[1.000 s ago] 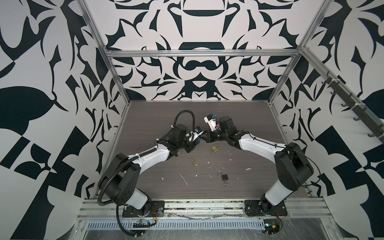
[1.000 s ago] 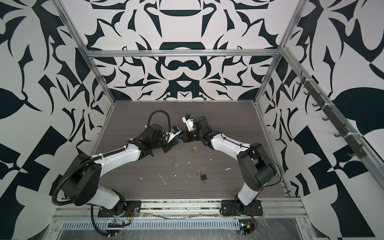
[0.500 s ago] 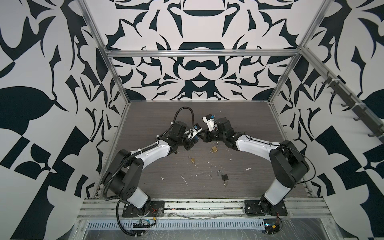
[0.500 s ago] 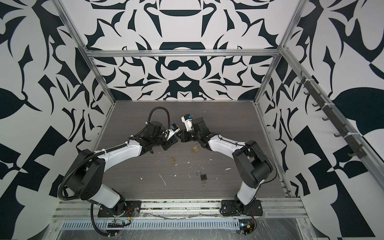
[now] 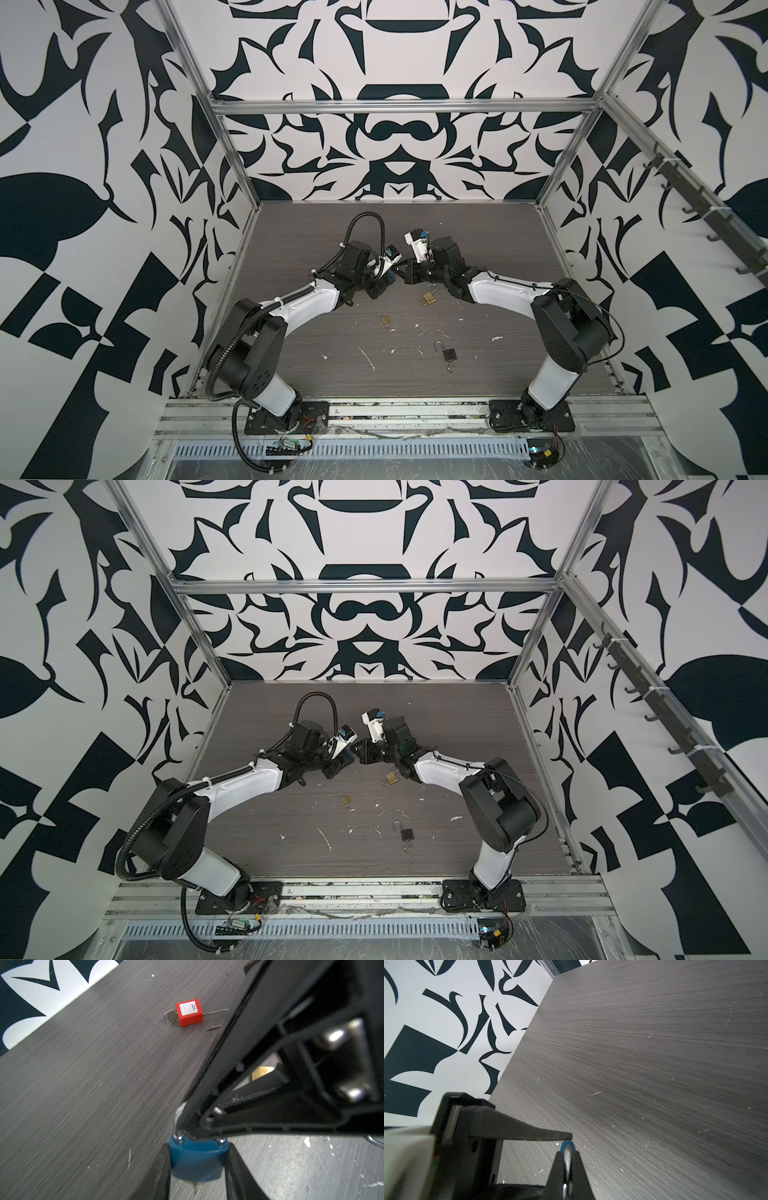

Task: Lock with the key

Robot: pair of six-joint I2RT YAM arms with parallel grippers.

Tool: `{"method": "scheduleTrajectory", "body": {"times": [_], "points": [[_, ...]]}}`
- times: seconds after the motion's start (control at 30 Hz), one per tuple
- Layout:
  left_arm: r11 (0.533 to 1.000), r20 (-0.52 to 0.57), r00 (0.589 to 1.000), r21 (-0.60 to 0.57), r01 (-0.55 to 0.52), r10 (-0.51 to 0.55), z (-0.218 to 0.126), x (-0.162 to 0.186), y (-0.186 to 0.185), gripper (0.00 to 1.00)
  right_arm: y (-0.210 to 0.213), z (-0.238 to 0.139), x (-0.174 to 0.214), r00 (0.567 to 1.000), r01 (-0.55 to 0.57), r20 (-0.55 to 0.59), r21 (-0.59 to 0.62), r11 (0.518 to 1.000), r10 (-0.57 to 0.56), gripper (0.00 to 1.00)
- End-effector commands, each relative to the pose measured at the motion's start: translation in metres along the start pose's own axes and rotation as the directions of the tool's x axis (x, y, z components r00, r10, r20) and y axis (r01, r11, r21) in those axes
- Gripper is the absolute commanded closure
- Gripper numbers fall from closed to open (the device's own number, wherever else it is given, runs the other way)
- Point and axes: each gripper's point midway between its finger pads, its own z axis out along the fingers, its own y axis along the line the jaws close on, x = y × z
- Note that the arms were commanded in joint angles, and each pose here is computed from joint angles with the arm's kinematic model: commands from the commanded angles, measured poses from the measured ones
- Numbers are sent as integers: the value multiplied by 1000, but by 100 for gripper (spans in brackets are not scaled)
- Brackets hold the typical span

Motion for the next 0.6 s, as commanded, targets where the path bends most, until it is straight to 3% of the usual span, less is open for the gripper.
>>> {"method": "scheduleTrajectory", "body": {"times": [0.0,0.27,0.37,0.47,0.57], "points": [[934,818,454,-335,-126,355,-186,-277,22,100,-5,-9,198,768,-238,-589,104,966,253,100],[941,823,458,-318,-120,336,-182,-274,23,100,-3,-7,200,764,-242,-594,99,965,252,100],[940,810,480,-318,-123,337,-176,-267,23,100,-2,-8,196,772,-231,-587,97,968,243,100],[940,768,545,-308,-146,336,-159,-248,21,100,2,-11,180,794,-206,-566,93,974,222,100],[941,699,636,-304,-149,327,-138,-216,21,100,6,-22,138,845,-161,-502,91,983,185,100]]}}
